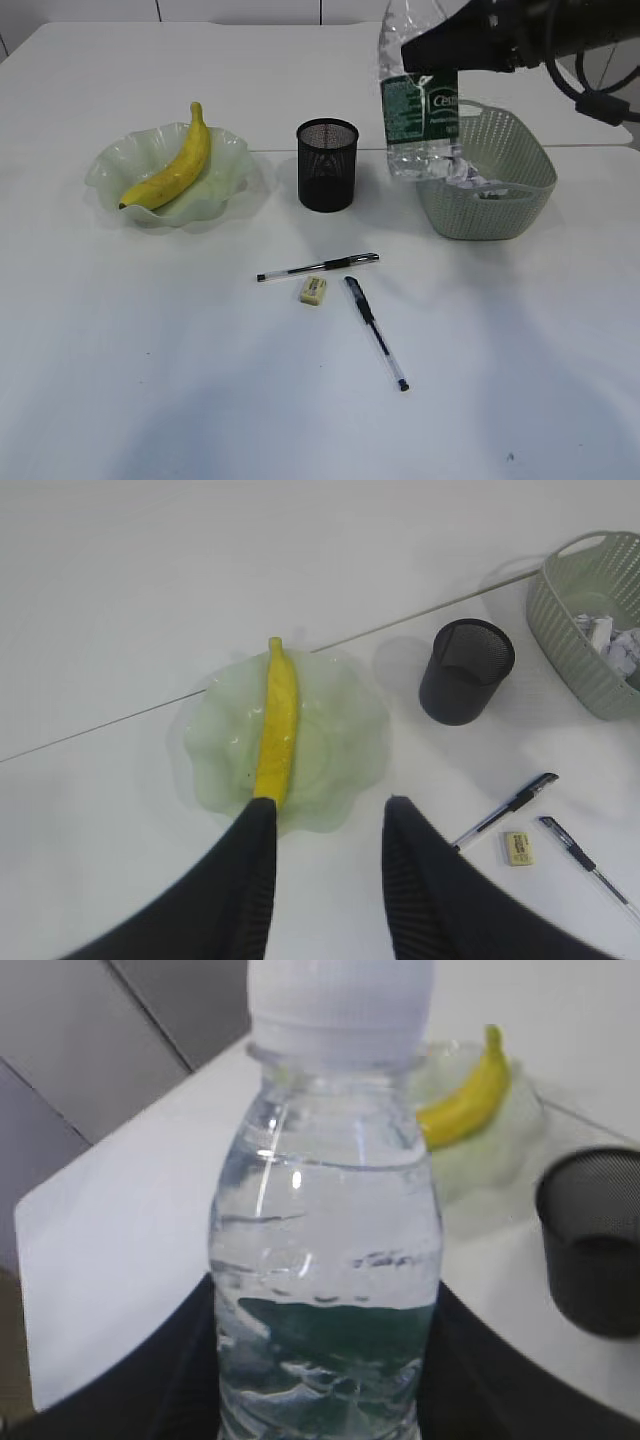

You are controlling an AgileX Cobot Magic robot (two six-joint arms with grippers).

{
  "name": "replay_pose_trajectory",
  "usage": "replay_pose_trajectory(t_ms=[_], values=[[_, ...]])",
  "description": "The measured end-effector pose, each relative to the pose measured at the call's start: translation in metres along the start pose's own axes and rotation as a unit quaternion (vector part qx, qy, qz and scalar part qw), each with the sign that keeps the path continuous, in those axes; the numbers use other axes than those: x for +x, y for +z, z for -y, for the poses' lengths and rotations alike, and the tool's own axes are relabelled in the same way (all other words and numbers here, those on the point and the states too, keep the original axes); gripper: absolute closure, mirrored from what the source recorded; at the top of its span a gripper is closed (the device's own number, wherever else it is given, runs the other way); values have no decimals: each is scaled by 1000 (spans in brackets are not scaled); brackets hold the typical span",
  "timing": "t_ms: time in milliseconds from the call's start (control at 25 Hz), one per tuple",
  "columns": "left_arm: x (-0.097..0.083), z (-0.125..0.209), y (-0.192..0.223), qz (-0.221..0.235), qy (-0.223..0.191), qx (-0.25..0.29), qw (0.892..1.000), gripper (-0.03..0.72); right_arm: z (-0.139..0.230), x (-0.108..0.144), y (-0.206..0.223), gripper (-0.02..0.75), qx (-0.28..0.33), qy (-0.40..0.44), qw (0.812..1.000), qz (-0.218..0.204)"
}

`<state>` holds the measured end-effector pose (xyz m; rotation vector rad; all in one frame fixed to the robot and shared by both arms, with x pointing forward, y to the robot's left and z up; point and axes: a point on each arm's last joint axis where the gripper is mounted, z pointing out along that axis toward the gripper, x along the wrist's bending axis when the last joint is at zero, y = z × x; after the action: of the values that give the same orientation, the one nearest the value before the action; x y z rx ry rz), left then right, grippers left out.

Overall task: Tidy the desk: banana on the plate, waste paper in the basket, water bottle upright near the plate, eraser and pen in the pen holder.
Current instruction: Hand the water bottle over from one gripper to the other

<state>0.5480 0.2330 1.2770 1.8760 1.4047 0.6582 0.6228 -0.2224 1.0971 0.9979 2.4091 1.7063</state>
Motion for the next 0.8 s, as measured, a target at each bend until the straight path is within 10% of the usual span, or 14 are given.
replay_pose_trajectory(t_ms=[800], values=[[-1, 0, 0, 6, 17, -1, 1000, 445, -22, 13, -4, 369, -130, -114, 983, -57]])
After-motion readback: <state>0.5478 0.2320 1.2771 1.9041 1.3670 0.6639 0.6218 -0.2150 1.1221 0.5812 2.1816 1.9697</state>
